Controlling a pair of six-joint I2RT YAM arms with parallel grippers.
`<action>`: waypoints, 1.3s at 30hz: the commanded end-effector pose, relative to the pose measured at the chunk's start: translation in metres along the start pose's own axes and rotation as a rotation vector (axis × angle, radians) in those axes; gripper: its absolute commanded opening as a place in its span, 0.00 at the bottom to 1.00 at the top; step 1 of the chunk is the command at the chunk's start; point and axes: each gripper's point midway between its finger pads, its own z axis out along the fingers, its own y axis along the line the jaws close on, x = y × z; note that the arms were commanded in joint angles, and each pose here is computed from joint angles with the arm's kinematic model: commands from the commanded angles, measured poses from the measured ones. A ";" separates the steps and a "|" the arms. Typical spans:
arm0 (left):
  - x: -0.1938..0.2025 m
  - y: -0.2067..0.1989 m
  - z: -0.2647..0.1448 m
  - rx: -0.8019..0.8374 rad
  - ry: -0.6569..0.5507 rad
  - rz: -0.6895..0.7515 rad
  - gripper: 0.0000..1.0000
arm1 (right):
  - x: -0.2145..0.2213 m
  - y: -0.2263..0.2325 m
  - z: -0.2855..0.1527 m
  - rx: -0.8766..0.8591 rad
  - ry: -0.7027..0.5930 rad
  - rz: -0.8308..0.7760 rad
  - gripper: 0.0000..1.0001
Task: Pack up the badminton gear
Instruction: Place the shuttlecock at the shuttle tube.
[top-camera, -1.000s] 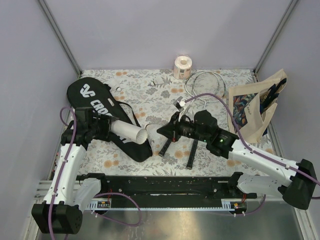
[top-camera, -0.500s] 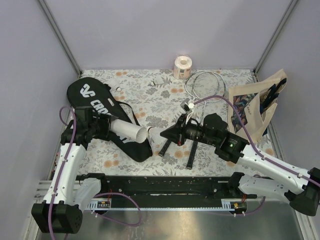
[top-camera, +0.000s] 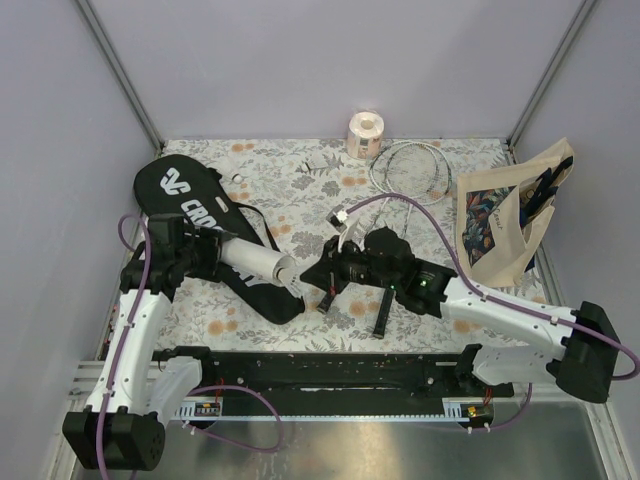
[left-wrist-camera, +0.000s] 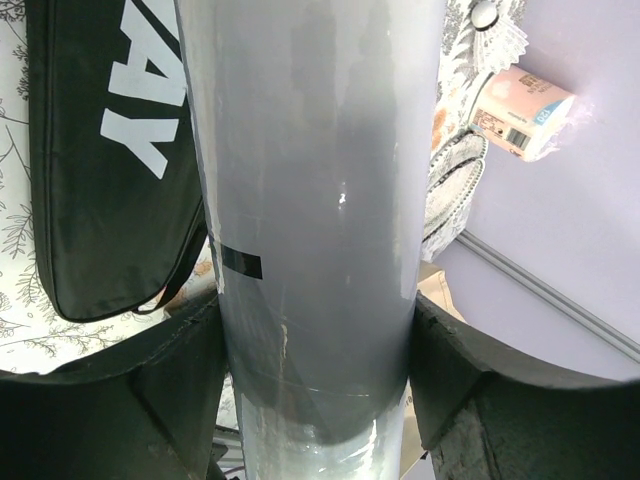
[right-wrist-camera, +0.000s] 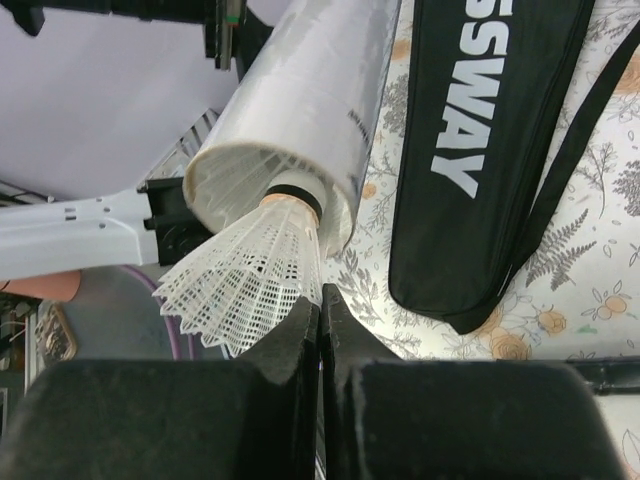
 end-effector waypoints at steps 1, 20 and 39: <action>0.006 -0.024 -0.014 0.114 0.027 0.002 0.60 | -0.048 0.020 0.013 -0.024 -0.137 -0.018 0.00; 0.005 -0.019 -0.010 0.097 0.015 0.010 0.60 | -0.050 -0.002 0.055 0.108 -0.140 0.055 0.07; 0.000 -0.023 -0.010 0.103 -0.011 0.005 0.59 | -0.043 -0.013 -0.002 0.192 -0.170 0.005 0.57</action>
